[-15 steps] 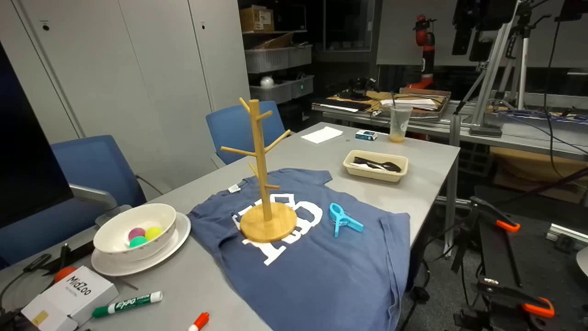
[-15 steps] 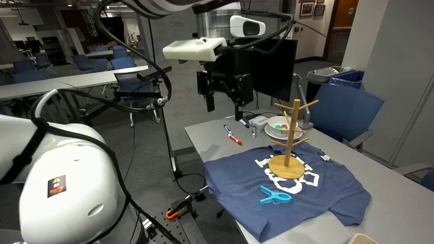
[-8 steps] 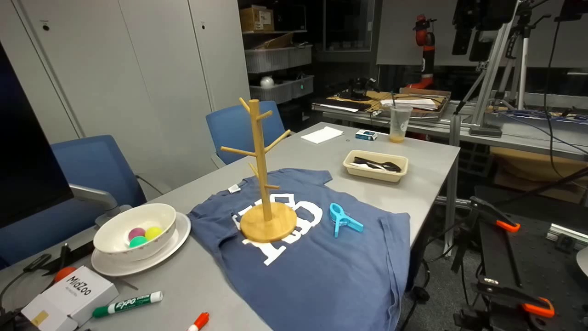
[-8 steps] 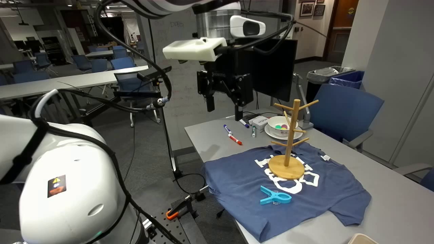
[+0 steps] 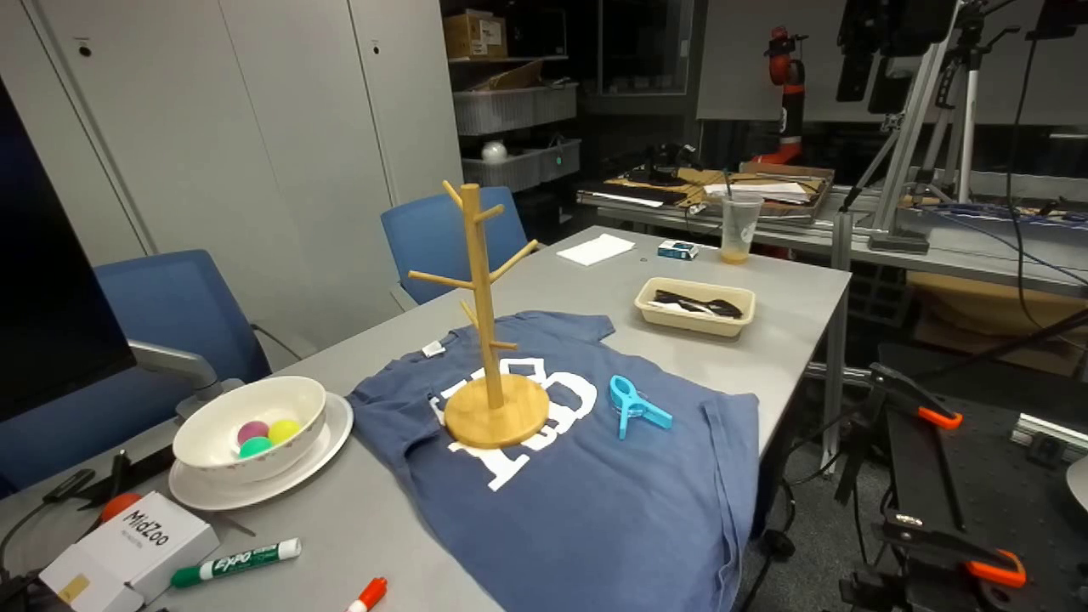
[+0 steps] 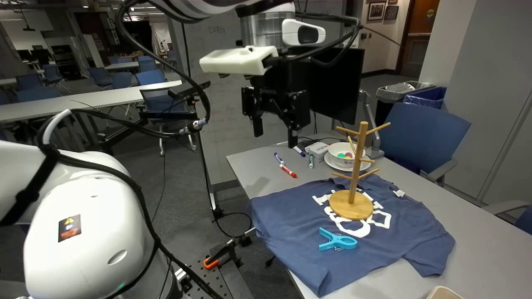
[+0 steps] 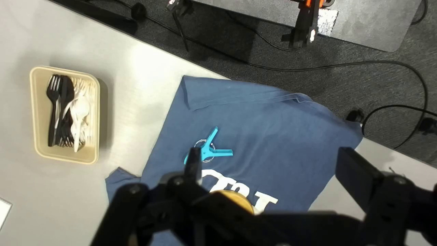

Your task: Hang the peg on the stand

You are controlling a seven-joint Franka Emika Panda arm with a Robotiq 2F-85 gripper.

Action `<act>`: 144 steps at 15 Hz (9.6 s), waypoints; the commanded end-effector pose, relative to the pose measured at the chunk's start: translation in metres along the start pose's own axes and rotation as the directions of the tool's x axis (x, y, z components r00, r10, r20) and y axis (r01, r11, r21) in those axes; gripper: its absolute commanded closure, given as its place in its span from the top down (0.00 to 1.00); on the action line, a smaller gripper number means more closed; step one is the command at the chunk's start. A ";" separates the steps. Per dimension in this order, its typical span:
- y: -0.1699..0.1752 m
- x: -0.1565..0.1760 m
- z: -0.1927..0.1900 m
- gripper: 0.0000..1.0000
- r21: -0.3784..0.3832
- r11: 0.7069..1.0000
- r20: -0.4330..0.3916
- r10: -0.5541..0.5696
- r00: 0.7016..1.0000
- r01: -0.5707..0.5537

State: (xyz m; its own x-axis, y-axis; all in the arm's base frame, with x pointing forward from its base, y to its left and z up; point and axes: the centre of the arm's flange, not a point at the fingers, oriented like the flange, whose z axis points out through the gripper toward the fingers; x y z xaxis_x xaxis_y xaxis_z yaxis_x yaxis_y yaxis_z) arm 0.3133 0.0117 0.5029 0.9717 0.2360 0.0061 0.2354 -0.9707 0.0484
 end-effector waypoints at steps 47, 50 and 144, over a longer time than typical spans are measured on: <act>0.007 0.013 0.018 1.00 -0.009 0.999 -0.006 0.050 0.999 -0.050; 0.009 0.028 0.035 1.00 -0.024 0.994 -0.035 0.110 0.993 -0.110; 0.063 0.172 0.400 0.36 0.066 0.614 0.035 0.786 0.617 -0.786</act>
State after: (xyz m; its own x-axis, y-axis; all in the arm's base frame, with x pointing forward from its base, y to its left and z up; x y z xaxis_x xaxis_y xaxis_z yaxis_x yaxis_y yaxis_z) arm 0.5129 -0.0285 0.0879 0.7808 -0.6248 -0.0044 -0.6247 -0.7805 -0.0239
